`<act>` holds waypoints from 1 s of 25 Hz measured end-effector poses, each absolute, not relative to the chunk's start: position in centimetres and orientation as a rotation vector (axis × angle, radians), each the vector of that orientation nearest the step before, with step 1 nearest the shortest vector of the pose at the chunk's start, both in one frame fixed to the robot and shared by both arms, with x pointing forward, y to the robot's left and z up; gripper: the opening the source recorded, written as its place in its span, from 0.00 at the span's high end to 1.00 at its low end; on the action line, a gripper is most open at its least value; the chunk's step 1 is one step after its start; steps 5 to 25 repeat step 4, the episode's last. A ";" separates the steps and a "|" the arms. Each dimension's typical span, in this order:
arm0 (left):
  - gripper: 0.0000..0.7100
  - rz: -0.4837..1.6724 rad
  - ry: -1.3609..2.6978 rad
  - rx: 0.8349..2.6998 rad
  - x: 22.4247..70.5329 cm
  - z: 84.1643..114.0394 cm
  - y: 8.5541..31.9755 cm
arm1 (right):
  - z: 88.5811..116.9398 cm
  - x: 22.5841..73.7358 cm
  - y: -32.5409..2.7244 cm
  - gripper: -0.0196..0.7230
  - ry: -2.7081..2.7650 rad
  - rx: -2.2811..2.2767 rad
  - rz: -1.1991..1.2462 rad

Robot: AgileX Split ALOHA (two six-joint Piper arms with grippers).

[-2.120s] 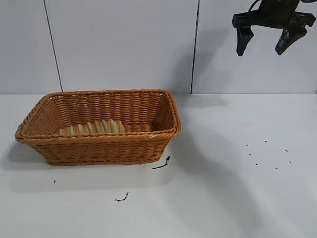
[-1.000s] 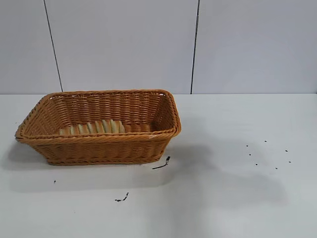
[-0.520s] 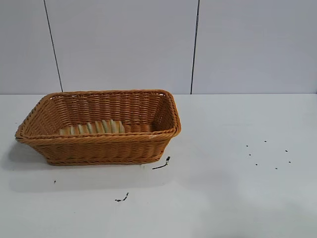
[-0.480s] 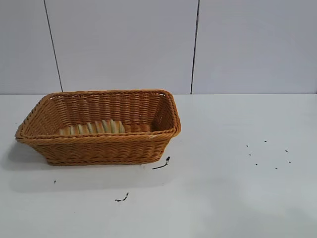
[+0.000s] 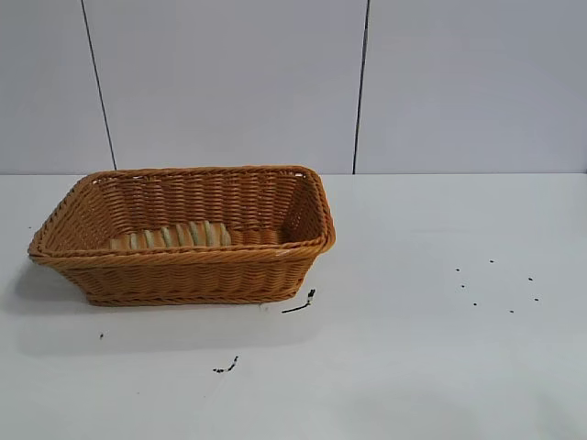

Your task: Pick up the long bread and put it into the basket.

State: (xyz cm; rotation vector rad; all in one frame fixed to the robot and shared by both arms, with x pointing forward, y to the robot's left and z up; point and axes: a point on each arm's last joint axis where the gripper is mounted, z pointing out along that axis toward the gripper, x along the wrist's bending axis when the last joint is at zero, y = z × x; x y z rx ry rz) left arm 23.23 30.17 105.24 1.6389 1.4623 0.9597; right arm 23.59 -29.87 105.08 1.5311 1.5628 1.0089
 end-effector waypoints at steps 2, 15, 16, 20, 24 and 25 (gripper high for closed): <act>0.02 0.960 1.462 1.639 23.2 105.2 30.2 | 105.1 23.6 -29.9 0.11 1.563 1.531 1.009; 0.02 0.960 1.462 1.639 23.2 105.2 30.2 | 105.1 23.6 -29.9 0.11 1.563 1.531 1.009; 0.02 0.960 1.462 1.639 23.2 105.2 30.2 | 105.1 23.6 -29.9 0.11 1.563 1.531 1.009; 0.02 0.960 1.462 1.639 23.2 105.2 30.2 | 105.1 23.6 -29.9 0.11 1.563 1.531 1.009; 0.02 0.960 1.462 1.639 23.2 105.2 30.2 | 105.1 23.6 -29.9 0.11 1.563 1.531 1.009; 0.02 0.960 1.462 1.639 23.2 105.2 30.2 | 105.1 23.6 -29.9 0.11 1.563 1.531 1.009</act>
